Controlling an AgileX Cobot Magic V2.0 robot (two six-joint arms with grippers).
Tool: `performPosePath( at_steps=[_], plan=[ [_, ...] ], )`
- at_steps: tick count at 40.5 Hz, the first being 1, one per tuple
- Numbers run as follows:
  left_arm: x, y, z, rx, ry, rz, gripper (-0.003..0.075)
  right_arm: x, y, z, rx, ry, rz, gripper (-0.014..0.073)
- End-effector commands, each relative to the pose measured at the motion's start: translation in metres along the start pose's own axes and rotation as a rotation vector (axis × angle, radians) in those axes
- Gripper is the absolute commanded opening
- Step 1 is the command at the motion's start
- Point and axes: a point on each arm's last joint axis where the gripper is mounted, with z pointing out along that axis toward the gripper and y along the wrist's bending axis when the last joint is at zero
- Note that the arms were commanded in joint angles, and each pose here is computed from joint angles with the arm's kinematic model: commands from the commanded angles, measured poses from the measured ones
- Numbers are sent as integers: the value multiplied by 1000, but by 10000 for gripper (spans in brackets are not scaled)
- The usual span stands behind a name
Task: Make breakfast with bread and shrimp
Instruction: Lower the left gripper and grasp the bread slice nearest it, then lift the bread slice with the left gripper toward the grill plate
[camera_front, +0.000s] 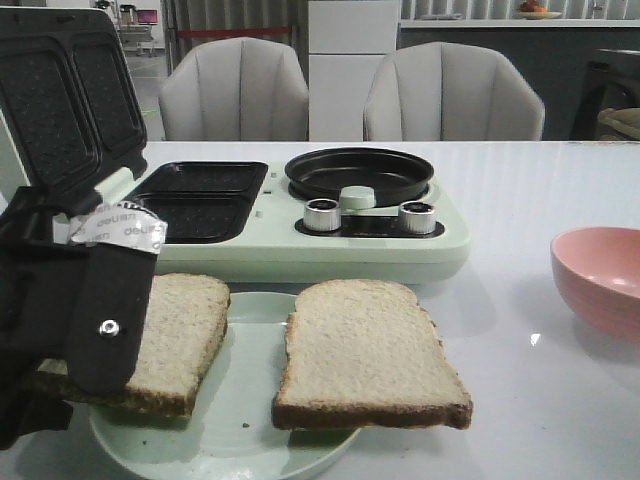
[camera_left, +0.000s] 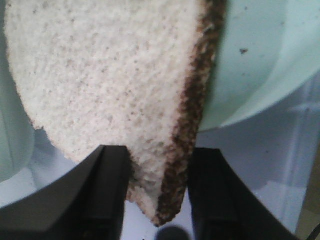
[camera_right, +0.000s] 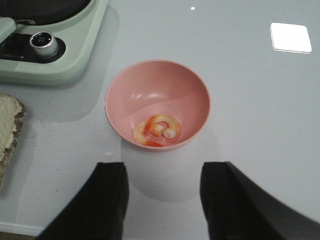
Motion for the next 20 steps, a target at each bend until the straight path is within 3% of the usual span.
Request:
performPosePath(
  at_steps=[1,6,14,20],
  plan=[
    [-4,9,-7,-35,-13,-40,198,-14,0,-3,2,-92,-4,453],
    [-3,8,-8,-18,-9,-90,96,-14,0,-3,2,-92,-4,453],
    [1,14,-23,-35,-30,-180,99,-14,0,-3,2,-92,-4,453],
    [6,25,-48,-107,-79,-237,99,-14,0,-3,2,-92,-4,453]
  ],
)
